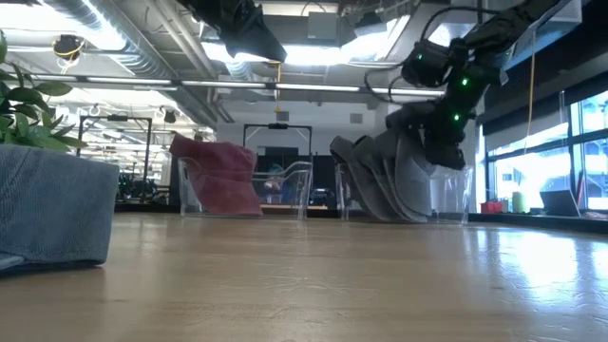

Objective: Pick & Place hat
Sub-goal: Put the gray cap into the right transparent bin

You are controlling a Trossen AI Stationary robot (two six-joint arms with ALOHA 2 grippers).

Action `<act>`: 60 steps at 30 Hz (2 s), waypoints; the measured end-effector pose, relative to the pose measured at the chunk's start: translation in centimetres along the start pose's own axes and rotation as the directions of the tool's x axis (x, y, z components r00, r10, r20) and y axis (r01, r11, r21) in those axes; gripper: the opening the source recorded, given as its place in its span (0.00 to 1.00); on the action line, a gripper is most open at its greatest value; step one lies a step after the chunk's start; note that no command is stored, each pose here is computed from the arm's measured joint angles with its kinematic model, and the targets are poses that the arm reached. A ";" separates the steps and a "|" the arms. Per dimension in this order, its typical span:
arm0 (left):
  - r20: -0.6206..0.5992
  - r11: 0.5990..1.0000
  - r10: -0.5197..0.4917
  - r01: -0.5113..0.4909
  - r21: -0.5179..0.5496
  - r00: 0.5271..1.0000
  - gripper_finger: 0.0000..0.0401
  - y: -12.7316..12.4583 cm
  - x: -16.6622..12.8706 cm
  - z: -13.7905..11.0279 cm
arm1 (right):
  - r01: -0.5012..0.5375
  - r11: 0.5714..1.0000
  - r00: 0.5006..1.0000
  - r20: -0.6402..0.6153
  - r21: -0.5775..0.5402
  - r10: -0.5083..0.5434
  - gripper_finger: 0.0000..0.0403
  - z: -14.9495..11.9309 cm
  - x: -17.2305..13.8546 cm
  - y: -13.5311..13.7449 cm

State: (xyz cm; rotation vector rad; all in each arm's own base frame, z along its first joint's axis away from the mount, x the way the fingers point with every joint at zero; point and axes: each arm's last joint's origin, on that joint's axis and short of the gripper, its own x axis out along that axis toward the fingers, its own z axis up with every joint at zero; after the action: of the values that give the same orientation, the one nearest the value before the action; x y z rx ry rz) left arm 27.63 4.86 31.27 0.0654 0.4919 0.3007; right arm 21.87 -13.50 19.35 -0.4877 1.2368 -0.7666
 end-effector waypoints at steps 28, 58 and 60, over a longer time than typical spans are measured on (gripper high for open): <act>0.000 1.000 0.000 0.000 -0.015 1.000 0.04 0.0 0.0 0.0 | 0.028 0.995 0.996 0.077 0.095 -0.035 0.38 0.4 -1.2 -0.6; -0.206 0.978 -0.206 0.197 -0.062 0.957 0.04 -1.3 -1.5 -1.9 | -0.638 0.569 0.708 0.686 0.519 0.168 0.69 -1.9 -11.8 -4.5; -0.231 0.958 -0.286 0.275 -0.080 0.930 0.04 -2.0 -1.7 -2.2 | -0.646 0.571 0.699 0.694 0.507 0.175 0.69 -1.6 -11.8 -4.3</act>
State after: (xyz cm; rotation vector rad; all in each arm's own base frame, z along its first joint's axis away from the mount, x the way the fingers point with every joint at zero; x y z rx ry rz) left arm 25.73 2.47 29.86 -0.0877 0.7270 0.0370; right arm 17.68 -7.37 29.62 0.2697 0.3444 -0.5413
